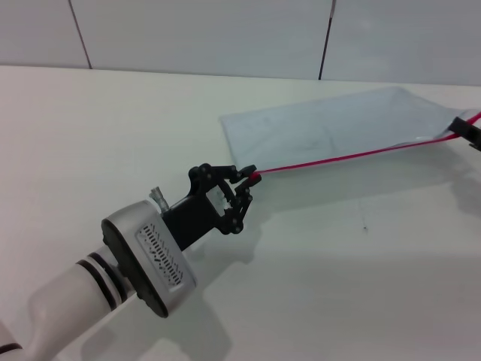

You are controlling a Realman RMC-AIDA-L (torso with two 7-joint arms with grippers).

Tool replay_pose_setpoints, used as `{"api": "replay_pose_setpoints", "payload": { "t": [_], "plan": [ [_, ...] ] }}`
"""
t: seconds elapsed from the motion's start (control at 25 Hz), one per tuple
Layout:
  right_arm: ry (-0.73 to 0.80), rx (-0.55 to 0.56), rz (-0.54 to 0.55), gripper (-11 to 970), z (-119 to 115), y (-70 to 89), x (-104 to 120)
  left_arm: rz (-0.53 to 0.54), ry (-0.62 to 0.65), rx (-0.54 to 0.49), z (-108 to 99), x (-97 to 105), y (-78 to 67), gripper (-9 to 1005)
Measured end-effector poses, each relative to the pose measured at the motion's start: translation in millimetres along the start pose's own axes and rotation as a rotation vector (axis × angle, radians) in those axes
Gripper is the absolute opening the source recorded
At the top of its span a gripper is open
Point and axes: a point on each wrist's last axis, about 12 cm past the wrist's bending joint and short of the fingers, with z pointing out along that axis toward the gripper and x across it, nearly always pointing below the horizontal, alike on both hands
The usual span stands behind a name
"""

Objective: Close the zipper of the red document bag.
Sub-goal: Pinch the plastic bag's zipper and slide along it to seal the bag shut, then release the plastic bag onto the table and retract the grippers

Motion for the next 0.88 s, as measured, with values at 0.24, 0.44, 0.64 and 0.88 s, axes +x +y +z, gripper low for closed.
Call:
{"api": "replay_pose_setpoints", "payload": {
  "t": [0.24,0.44,0.64,0.88],
  "plan": [
    [-0.04,0.029,0.024,166,-7.1,-6.5,0.4,-0.001,0.002,0.001,-0.4,0.6,0.4,68],
    [-0.044,0.033,0.023,171,-6.4,-6.6,-0.2,-0.008,0.005,-0.014,0.1,0.9,2.4,99],
    [-0.046,0.029,0.004,176,-4.1,-5.2,-2.8,-0.016,0.005,-0.022,-0.1,1.6,4.3,151],
    [-0.13,-0.012,-0.07,181,-7.9,-0.3,-5.1,-0.027,0.02,-0.046,-1.8,4.5,7.5,406]
  ]
}}
